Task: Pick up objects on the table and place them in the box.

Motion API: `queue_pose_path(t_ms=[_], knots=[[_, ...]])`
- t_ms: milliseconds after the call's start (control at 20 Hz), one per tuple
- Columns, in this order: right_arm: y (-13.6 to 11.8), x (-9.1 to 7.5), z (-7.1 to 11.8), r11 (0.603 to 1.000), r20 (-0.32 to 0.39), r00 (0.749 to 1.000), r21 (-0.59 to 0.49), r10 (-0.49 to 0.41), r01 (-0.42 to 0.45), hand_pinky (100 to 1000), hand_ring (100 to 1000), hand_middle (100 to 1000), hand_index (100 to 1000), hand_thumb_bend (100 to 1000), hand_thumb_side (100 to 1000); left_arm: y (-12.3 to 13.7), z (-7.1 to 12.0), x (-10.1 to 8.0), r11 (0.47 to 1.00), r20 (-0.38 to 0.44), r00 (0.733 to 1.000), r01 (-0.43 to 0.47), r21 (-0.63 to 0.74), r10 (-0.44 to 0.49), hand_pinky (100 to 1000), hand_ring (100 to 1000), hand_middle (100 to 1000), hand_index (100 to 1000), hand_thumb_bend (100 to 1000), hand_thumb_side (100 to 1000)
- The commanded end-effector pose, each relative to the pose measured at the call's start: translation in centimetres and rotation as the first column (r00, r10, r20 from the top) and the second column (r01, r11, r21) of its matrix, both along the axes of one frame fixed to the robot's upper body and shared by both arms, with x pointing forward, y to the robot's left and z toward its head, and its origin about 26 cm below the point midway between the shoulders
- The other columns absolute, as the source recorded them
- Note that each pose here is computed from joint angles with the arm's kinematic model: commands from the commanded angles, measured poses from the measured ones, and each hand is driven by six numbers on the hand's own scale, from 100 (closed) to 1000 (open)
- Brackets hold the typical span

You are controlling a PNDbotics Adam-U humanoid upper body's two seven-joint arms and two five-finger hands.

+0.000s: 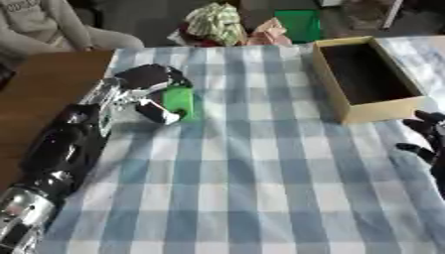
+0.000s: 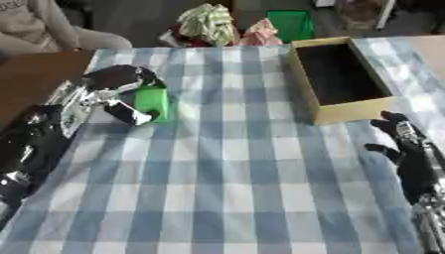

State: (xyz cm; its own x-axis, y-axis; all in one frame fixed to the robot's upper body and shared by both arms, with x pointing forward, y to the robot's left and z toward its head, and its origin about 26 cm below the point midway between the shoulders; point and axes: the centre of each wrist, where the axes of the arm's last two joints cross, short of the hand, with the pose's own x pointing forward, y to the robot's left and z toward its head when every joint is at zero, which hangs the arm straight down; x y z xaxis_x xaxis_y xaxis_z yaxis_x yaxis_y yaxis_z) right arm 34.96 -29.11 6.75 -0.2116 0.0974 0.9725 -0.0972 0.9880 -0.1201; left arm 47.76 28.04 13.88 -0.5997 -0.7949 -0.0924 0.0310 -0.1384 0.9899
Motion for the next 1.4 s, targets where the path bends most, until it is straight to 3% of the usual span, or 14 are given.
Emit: queue_pose_path(t_ms=[50, 300, 350, 400, 850, 1050, 1400], knots=[[-0.1, 0.2, 0.7, 1.000, 0.024, 1.000, -0.013, 0.005, -0.004, 705, 1000, 769, 898, 100, 845, 0.7, 1.4, 0.1, 1.000, 0.025, 1.000, 0.004, 0.006, -0.004, 665, 460, 444, 796, 118, 332], [-0.1, 0.2, 0.7, 1.000, 0.021, 1.000, -0.015, 0.009, -0.009, 705, 1000, 769, 898, 100, 844, 0.3, 4.6, 0.1, 0.996, 0.099, 0.993, 0.067, -0.062, -0.061, 664, 453, 433, 791, 100, 295], [0.0, 0.2, 0.6, 1.000, 0.020, 1.000, -0.015, 0.011, -0.011, 705, 1000, 769, 898, 100, 839, -0.1, 5.4, 0.1, 0.993, 0.116, 0.990, 0.084, -0.086, -0.074, 664, 452, 433, 790, 100, 356], [0.0, 0.2, 0.6, 1.000, 0.018, 1.000, -0.015, 0.014, -0.014, 705, 1000, 769, 898, 100, 845, -0.4, 5.9, 0.1, 0.989, 0.128, 0.988, 0.099, -0.109, -0.085, 665, 451, 430, 789, 100, 280], [2.5, 0.7, 1.6, 0.990, 0.046, 0.989, -0.044, 0.138, -0.136, 706, 1000, 769, 899, 100, 802, -5.6, 9.5, 0.4, 0.933, 0.201, 0.959, 0.250, -0.258, -0.201, 672, 448, 423, 785, 100, 252], [4.7, 1.1, 3.5, 0.966, 0.104, 0.962, -0.088, 0.251, -0.242, 707, 1000, 768, 900, 100, 760, -6.7, 10.9, 0.4, 0.911, 0.249, 0.945, 0.283, -0.300, -0.211, 670, 443, 418, 783, 100, 247], [8.3, 1.4, 6.6, 0.891, 0.178, 0.877, -0.179, 0.446, -0.417, 709, 1000, 764, 901, 100, 718, -6.7, 12.9, 0.6, 0.879, 0.345, 0.922, 0.304, -0.366, -0.175, 670, 444, 416, 777, 100, 237]])
